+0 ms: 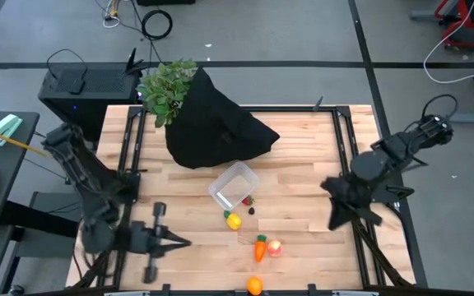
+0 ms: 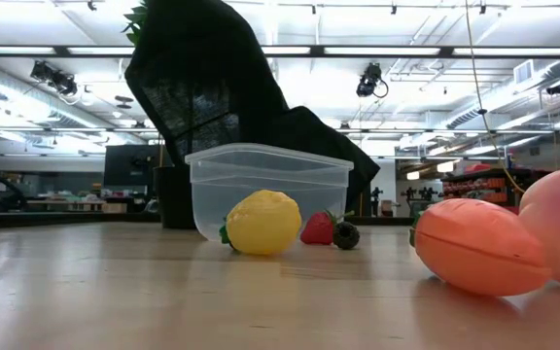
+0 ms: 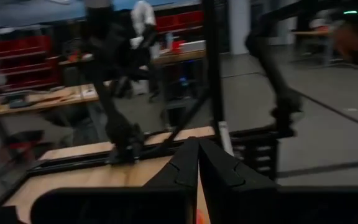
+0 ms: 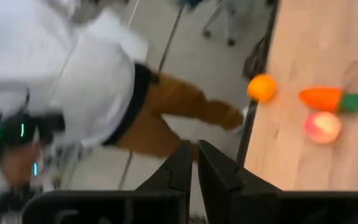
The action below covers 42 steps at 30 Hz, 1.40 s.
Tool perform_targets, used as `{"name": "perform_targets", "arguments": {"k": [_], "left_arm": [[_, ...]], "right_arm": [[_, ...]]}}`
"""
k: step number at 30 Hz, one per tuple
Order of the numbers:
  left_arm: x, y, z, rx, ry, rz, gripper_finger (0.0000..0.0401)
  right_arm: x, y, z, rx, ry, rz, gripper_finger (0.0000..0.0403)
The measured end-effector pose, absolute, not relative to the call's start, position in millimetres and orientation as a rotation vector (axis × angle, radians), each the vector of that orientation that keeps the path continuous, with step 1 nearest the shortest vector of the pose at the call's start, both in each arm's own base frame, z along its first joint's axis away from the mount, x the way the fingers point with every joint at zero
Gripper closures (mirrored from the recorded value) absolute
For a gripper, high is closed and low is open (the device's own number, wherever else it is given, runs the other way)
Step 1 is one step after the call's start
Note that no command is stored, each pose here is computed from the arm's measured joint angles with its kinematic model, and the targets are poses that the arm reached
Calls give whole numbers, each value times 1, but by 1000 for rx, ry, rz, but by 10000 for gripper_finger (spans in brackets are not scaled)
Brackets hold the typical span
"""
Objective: Pick and placing Produce into tupperware
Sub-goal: Put the orange into the transparent bin
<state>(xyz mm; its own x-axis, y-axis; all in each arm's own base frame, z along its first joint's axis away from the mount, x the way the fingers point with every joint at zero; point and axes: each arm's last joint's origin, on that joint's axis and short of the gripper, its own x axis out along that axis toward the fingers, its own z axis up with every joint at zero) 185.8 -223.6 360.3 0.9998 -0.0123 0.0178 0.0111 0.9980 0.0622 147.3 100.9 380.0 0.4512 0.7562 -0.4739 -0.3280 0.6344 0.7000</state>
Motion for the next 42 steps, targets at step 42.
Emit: {"name": "perform_targets", "arguments": {"k": [42], "left_arm": [[151, -212, 382, -53, 365, 103, 395]], "right_arm": [[258, 231, 325, 213, 563, 772, 342]]}}
